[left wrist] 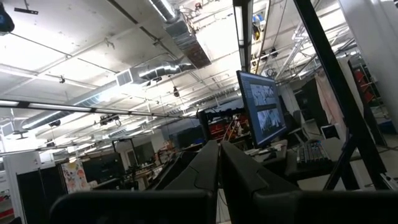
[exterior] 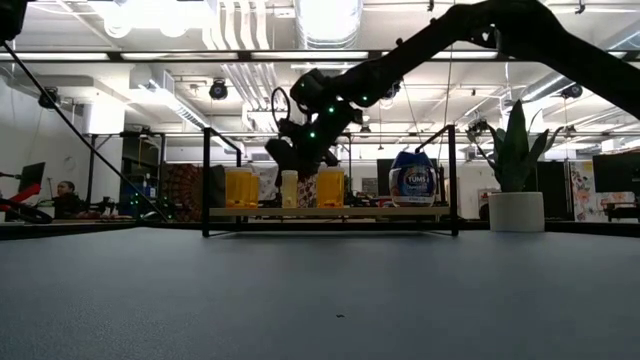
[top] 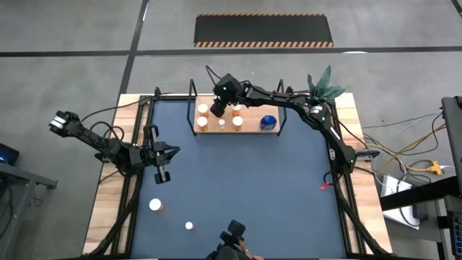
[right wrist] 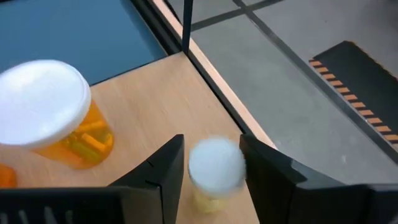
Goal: Pick and place medicine bottles onto shelf by color
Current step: Put the yellow pill bottle on the shelf
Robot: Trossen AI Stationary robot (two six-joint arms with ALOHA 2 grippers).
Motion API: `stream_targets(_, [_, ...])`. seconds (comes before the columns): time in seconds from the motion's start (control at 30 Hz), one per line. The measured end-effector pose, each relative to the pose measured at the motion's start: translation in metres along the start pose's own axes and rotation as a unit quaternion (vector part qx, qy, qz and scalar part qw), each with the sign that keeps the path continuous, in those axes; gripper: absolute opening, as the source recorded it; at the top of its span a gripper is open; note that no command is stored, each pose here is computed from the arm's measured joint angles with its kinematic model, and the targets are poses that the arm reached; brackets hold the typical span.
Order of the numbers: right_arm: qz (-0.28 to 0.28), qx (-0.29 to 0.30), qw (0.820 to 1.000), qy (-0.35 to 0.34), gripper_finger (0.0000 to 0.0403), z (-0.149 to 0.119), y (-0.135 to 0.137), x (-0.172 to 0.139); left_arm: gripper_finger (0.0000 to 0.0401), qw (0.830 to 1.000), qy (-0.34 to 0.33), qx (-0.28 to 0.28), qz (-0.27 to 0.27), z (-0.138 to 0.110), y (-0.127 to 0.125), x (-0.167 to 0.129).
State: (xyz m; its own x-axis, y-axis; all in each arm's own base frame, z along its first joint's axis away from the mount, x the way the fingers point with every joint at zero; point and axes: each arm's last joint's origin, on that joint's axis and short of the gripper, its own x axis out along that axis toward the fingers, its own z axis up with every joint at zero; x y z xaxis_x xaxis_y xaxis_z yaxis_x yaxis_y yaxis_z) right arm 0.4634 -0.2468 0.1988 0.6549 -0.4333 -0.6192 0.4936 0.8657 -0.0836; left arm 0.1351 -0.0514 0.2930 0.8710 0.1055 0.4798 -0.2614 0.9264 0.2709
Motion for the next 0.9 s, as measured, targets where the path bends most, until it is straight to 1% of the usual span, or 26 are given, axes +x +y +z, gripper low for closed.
stream_targets(0.27, [0.000,-0.003,1.000,0.002,0.0173,-0.001,0.000,0.000,0.0000,1.000,0.000,0.000,0.000,0.000,0.000,0.000])
stream_targets(0.5, [-0.001,-0.005,1.000,-0.005,0.0187,0.009,-0.001,-0.008,0.0000,1.000,0.000,0.000,0.000,0.000,0.000,0.000])
stream_targets(0.6, [-0.001,-0.011,1.000,-0.001,0.0187,0.014,-0.002,-0.015,0.0000,1.000,0.000,0.000,0.000,0.000,0.000,0.000])
stream_targets(0.73, [0.000,-0.021,1.000,0.007,0.0187,0.028,-0.004,-0.029,0.0000,1.000,0.000,0.000,0.000,0.000,0.000,0.000])
stream_targets(0.83, [0.001,-0.047,0.999,0.025,0.0179,0.038,-0.005,-0.040,0.0000,1.000,0.000,0.000,0.000,0.000,0.000,0.000])
stream_targets(0.9, [0.003,-0.069,0.997,0.034,0.0165,0.041,-0.005,-0.044,0.0000,1.000,0.000,0.000,0.000,0.000,0.000,0.000])
